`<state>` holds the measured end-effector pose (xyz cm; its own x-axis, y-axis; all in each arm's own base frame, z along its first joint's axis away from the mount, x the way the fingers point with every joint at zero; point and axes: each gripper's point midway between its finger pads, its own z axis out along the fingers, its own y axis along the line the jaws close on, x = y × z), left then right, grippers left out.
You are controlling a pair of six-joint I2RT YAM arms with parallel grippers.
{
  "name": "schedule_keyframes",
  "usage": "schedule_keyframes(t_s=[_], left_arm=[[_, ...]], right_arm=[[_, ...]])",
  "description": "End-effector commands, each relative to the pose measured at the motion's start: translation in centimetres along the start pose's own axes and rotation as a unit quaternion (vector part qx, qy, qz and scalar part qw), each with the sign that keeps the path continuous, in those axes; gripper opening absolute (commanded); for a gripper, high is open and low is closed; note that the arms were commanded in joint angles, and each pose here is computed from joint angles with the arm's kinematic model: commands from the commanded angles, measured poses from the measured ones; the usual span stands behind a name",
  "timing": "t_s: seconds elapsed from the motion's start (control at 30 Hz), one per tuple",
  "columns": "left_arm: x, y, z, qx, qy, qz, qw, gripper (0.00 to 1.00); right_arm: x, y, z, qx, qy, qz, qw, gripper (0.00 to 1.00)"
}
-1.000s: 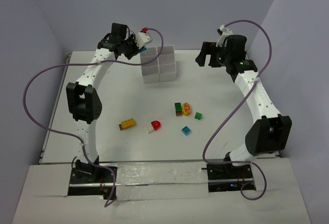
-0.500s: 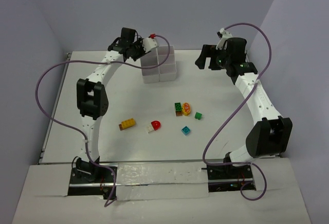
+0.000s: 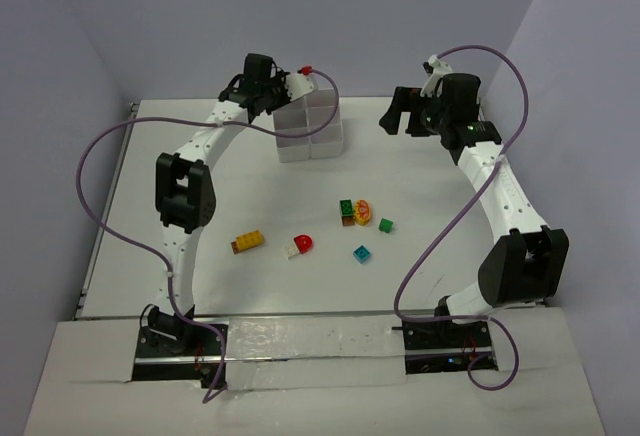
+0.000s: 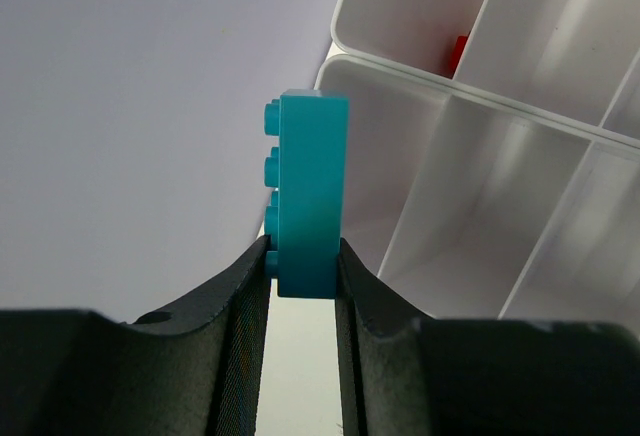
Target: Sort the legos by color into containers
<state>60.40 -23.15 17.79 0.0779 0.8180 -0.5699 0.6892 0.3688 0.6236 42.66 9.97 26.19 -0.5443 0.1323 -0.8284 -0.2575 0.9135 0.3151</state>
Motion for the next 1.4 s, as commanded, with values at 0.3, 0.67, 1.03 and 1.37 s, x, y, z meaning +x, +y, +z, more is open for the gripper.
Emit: schedule_keyframes(t_s=[0.3,0.67,1.03,1.37], left_arm=[[-1.2,1.8,0.1,-0.039,-0.01,0.018,0.999,0.35],[-2.0,1.9,0.0,-0.044,-0.02,0.022,0.999,0.46],[-11.0,5.5,-9.2,-0.059,-0.138,-0.112,0.982,0.51],[-11.8,-10.8,-19.1,0.153,-0.067,-0.299,0.94,0.65]], right_arm=[[-1.8,0.6,-0.5,-0.016,-0.029,0.003,0.999,1.0],[-1.8,0.6,-0.1,-0.019,-0.024,0.01,0.999,1.0],[-0.3,0.9,-1.7,-0.022,-0.017,-0.009,1.0,1.0],[1.4,-1.3,-4.6,0.012,-0.018,0.005,1.0,1.0]])
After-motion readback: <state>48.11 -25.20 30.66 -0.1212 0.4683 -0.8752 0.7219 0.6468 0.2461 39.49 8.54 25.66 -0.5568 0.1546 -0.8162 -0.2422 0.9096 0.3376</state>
